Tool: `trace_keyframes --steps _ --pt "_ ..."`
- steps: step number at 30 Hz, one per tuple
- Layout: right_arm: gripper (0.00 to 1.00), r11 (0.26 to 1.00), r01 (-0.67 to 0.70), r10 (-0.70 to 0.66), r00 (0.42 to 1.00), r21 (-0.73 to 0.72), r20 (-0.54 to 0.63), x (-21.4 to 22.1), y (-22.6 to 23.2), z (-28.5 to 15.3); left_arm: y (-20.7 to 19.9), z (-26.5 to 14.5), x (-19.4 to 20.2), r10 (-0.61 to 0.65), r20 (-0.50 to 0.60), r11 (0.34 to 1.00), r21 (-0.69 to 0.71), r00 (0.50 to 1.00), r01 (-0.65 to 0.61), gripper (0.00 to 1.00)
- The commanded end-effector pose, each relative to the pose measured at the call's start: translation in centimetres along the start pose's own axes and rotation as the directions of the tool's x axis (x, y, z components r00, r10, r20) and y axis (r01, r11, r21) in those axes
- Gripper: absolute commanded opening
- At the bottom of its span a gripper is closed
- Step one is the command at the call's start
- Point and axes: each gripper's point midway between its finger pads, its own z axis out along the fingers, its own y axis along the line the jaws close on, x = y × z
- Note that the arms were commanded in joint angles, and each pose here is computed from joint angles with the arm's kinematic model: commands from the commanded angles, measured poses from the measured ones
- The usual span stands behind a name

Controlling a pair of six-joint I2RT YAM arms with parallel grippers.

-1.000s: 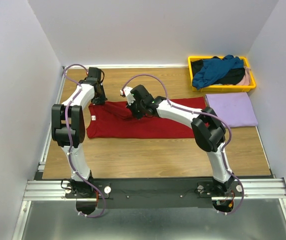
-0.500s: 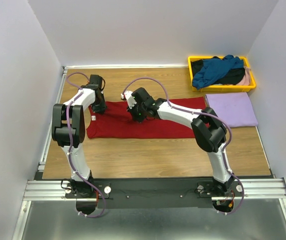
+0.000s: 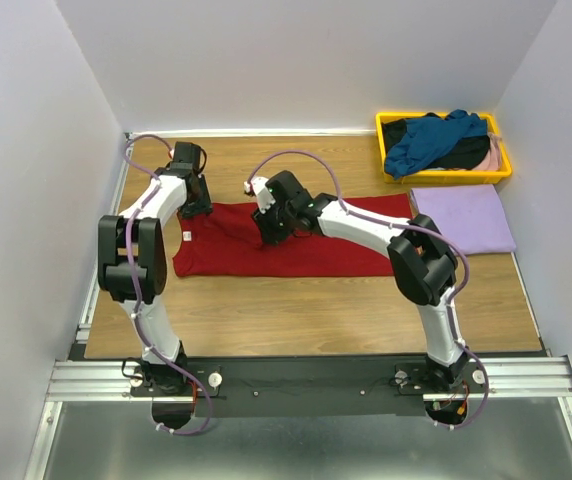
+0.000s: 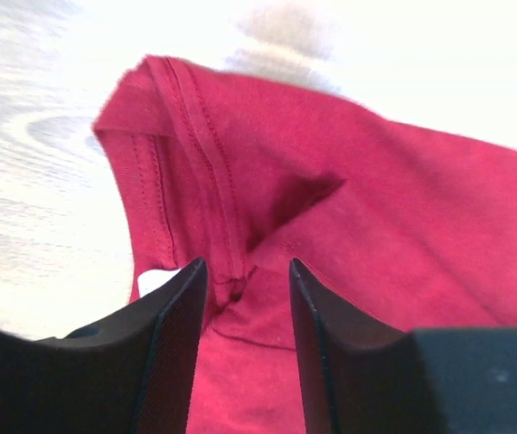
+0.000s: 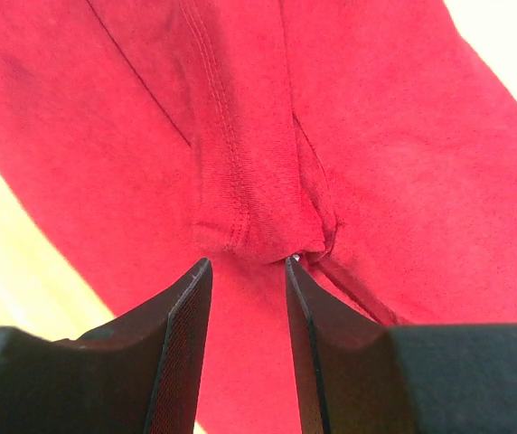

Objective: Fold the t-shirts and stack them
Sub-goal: Fold the tshirt

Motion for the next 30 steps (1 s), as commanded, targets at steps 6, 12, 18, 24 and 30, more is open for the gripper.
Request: trace_keyframes --steps 6,12,18,24,30 --pt "0.45 0.965 -0.149 0.175 0.979 -0.214 0.108 -5.0 1.0 -2.6 -2.7 -5.2 -2.7 -0.045 0.180 0.984 0.179 0.983 0.012 0.39" --pt "0.43 0.890 -0.224 0.287 0.952 -0.397 0.105 -5.7 3.1 -1.1 -6.6 -2.9 1.1 -0.034 0.083 0.928 0.372 0.996 0.000 0.35" --pt "0.42 0.817 -0.319 0.390 0.919 -0.481 0.054 -4.2 2.8 1.4 -6.8 0.9 2.7 -0.074 0.019 0.927 0.370 0.997 0.061 0.34" --pt "0.41 0.805 -0.427 0.469 0.883 -0.411 0.000 -0.1 -0.6 3.8 -5.0 3.0 2.7 -0.105 0.004 0.948 0.303 0.994 0.099 0.33" --pt "0.42 0.820 -0.413 0.459 0.888 -0.396 0.027 -0.4 -1.5 2.4 -3.6 1.1 -0.1 -0.109 0.093 0.967 0.240 0.990 0.084 0.33"
